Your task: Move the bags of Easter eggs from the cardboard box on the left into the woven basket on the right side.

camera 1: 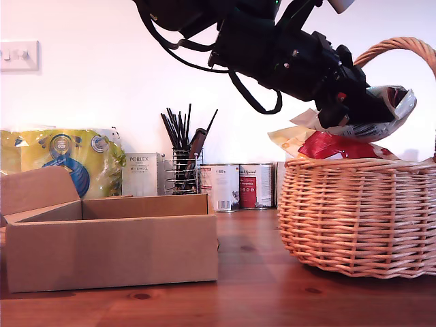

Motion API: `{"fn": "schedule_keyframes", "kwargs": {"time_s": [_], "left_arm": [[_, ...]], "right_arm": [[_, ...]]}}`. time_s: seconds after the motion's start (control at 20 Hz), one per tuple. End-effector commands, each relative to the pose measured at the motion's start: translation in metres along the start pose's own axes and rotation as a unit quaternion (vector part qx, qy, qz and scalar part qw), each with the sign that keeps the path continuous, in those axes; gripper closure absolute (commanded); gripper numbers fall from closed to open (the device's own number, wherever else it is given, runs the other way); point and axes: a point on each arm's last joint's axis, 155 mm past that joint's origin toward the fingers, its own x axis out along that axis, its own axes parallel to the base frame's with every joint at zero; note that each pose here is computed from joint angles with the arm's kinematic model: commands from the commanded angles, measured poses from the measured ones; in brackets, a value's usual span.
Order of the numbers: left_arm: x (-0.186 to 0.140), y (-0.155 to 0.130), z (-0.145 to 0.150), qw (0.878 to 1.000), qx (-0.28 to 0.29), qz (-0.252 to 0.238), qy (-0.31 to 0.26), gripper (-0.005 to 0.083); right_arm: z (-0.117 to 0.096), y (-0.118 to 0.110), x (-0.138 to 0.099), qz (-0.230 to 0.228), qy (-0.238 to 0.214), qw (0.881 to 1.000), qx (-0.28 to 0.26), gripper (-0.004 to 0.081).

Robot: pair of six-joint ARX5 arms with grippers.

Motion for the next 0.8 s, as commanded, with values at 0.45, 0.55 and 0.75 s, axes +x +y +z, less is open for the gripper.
{"fn": "schedule_keyframes", "kwargs": {"time_s": [0.45, 0.55, 0.75], "left_arm": [[0.009, -0.001, -0.024, 0.997, 0.012, 0.026, 0.073, 0.0238], [0.003, -0.010, -0.028, 0.996, 0.002, 0.005, 0.091, 0.0238], [-0.008, -0.020, -0.020, 0.995, -0.006, -0.025, 0.101, 0.0239]], "right_arm": [[-0.003, 0.002, 0.003, 0.005, 0.003, 1.000, 0.005, 0.0772], [-0.004, 0.002, 0.003, 0.006, 0.007, 1.000, 0.007, 0.0772], [-0.005, 0.002, 0.003, 0.006, 0.008, 1.000, 0.007, 0.0772]]}}
